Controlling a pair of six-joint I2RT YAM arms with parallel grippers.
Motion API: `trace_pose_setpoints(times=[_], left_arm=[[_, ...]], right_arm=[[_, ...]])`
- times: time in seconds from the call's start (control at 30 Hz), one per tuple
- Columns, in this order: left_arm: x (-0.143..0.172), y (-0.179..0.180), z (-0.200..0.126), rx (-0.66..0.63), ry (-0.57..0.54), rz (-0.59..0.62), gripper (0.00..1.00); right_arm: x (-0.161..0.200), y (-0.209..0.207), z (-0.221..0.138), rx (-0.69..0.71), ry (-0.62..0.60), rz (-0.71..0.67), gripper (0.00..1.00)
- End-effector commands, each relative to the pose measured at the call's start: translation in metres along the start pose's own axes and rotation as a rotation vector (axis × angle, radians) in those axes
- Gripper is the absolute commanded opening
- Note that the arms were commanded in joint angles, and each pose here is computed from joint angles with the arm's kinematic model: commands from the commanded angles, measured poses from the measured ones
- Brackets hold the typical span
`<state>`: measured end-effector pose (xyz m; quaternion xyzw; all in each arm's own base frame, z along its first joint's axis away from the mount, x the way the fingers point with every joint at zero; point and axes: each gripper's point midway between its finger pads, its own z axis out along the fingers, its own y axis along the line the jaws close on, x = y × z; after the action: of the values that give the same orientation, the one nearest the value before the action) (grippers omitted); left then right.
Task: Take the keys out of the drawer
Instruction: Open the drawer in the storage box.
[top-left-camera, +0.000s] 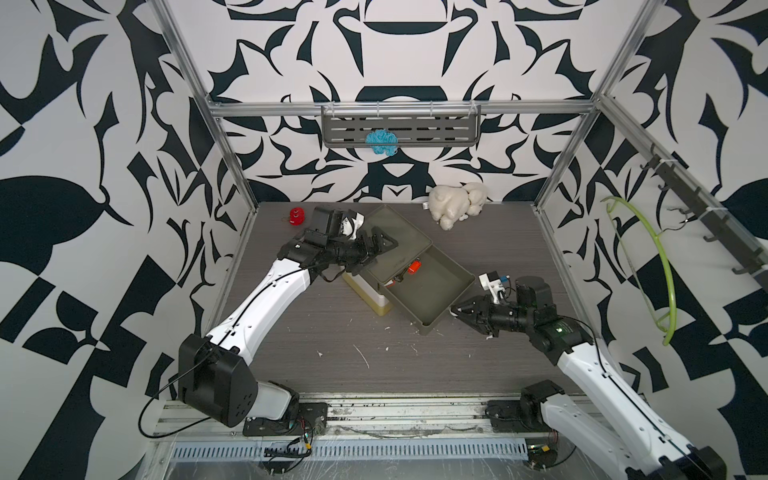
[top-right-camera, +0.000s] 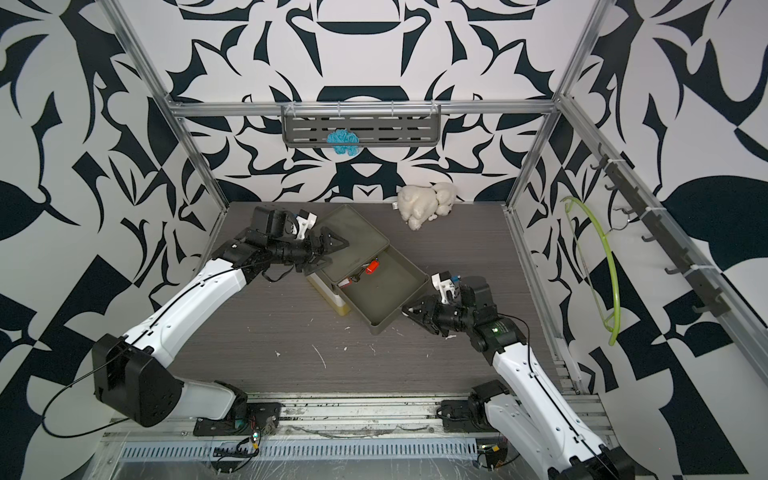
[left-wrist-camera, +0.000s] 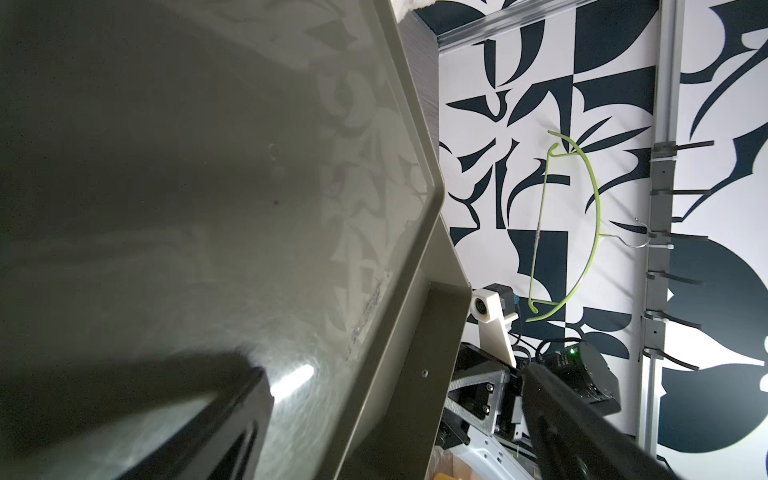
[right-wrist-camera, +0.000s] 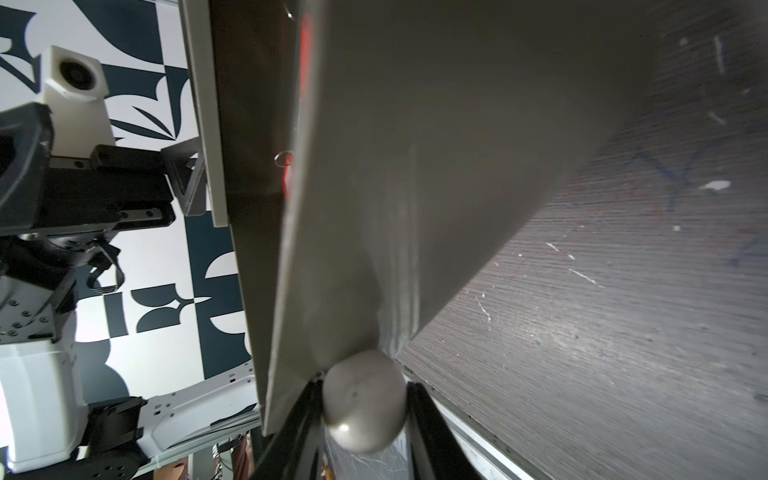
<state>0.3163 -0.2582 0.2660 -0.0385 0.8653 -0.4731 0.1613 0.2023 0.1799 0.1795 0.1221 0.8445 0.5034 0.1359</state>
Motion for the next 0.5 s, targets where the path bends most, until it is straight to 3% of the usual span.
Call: trace_pose_setpoints(times=[0.0,0.13,0.3,0.47], left_arm=[[0.015,0.034,0.008,-0.1,0.055,-0.064,0.99],[0.016,0.033,0.006,-0.095,0.046,-0.068,0.99],[0.018,0.034,0.005,-0.096,0.04,-0.068,0.99],[0.018,0.032,0.002,-0.093,0.034,-0.061,0.99]], right_arm=[[0.006,-0.022,0.001,0.072,0.013,0.042,0.37],[0.005,-0.028,0.004,0.092,0.021,0.041,0.39],[0.005,-0.023,0.001,0.095,0.023,0.021,0.53],[0.006,0.006,-0.027,0.122,-0.012,-0.057,0.58]])
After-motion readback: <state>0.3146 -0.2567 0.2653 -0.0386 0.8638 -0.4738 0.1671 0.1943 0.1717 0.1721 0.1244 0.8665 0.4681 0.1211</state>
